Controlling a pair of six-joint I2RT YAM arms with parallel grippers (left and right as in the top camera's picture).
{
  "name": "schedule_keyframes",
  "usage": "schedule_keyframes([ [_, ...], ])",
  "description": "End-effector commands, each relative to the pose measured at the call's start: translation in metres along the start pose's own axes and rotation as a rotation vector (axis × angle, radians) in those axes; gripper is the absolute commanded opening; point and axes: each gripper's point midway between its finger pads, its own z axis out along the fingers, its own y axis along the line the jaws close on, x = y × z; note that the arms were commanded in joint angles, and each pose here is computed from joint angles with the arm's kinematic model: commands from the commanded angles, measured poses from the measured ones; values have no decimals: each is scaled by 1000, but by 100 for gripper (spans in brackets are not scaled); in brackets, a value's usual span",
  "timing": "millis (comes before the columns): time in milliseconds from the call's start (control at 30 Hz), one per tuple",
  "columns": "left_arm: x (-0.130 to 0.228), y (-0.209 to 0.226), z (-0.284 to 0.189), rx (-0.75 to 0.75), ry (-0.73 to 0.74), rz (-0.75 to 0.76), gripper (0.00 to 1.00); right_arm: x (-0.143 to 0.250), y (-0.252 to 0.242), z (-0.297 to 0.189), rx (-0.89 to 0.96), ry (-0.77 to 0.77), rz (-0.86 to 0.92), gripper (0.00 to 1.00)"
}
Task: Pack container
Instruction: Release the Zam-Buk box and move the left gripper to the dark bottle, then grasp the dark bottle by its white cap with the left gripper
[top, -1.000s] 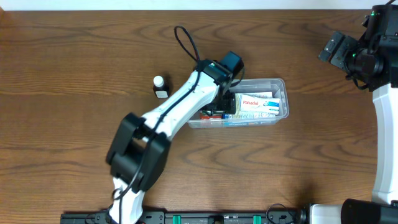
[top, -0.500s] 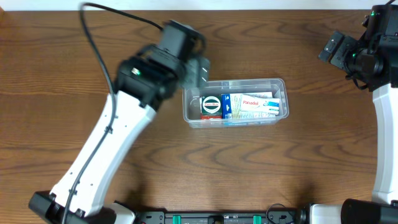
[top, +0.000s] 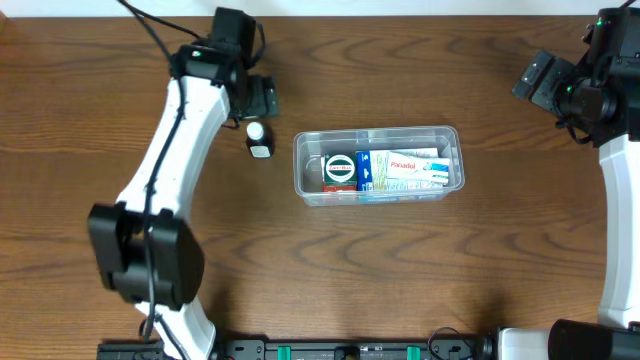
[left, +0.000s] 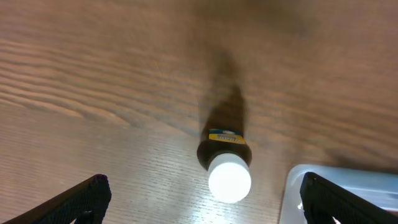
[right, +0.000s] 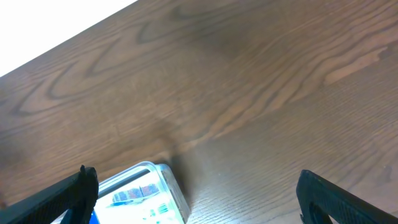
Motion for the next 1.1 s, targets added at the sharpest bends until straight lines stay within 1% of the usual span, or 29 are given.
schedule_keyframes([
  [0, 10, -5, 18, 7, 61, 28, 98, -4, -2, -5, 5, -16, 14, 99],
  [133, 19, -8, 32, 12, 114, 32, 98, -4, -2, -5, 5, -16, 14, 99],
  [267, 23, -7, 40, 4, 137, 33, 99, -4, -2, -5, 5, -16, 14, 99],
  [367, 25, -7, 43, 3, 141, 32, 92, -4, -2, -5, 5, -16, 14, 99],
  [533, 33, -13, 45, 39, 170, 31, 90, -4, -2, -5, 4, -16, 14, 99],
  [600, 34, -13, 46, 39, 174, 31, 86, -4, -2, -5, 5, -16, 14, 99],
  [800, 40, -12, 48, 35, 193, 19, 80, -4, -2, -5, 5, -16, 14, 99],
  [867, 42, -11, 50, 33, 199, 19, 75, -4, -2, -5, 5, -16, 14, 99],
  [1000, 47, -10, 52, 28, 211, 14, 60, -4, -2, -5, 5, -16, 14, 99],
  [1067, 48, -10, 55, 28, 212, 12, 59, -4, -2, -5, 5, -16, 14, 99],
])
